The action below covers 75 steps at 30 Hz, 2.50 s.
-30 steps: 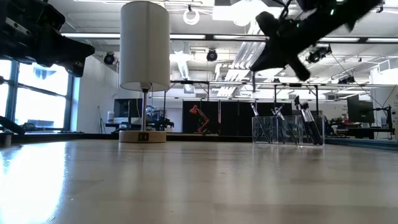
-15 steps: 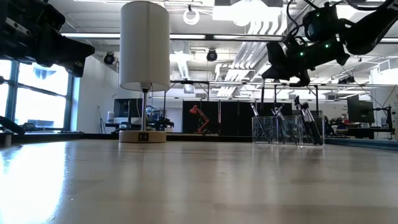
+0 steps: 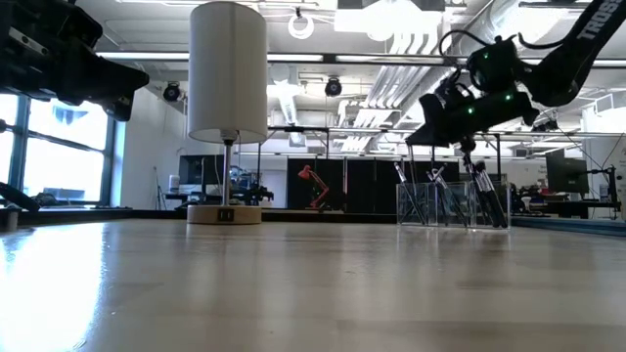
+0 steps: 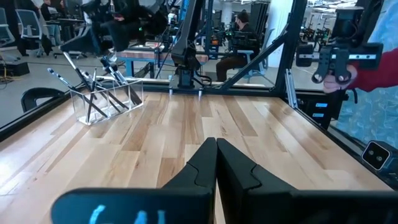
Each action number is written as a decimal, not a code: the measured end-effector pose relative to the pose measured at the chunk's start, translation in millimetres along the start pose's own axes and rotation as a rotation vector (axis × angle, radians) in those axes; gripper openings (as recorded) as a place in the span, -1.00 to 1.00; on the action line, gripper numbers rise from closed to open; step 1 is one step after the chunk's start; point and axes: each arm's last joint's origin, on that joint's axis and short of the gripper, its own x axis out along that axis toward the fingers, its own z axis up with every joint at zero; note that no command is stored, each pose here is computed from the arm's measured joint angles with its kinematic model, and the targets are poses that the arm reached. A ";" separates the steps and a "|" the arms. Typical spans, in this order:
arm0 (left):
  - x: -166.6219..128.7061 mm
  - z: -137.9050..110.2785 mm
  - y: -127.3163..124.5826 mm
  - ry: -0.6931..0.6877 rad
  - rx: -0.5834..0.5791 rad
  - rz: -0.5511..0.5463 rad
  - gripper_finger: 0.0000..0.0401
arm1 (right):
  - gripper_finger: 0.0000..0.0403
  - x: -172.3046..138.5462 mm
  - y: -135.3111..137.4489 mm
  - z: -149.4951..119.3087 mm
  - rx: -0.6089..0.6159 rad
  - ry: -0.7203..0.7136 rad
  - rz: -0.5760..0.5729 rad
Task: Put items in baskets/containers
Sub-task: Put the eyeshadow brush into the transparent organizer, then return to Home Position
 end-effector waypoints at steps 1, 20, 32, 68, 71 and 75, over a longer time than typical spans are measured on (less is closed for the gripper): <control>0.0 0.0 0.0 0.000 0.000 0.000 -1.00 | -1.00 2.1 -0.3 -2.7 -0.003 0.009 0.006; 0.0 0.0 0.0 0.000 0.000 0.000 -1.00 | -0.63 12.0 0.9 -6.5 -0.137 0.086 0.101; 0.0 0.0 0.0 0.000 0.000 0.000 -1.00 | -0.58 13.0 57.5 62.9 -0.200 -0.015 0.368; 0.0 0.1 0.0 -0.001 0.000 0.000 -1.00 | -1.00 -125.2 114.9 -67.4 -0.063 0.011 0.728; 0.0 0.2 0.0 -0.001 0.000 0.000 -1.00 | -1.00 -131.8 110.3 -70.4 -0.057 -0.003 0.739; 0.0 0.1 0.1 -0.001 0.000 0.002 -1.00 | -1.00 -138.2 107.0 -68.5 -0.049 0.001 0.755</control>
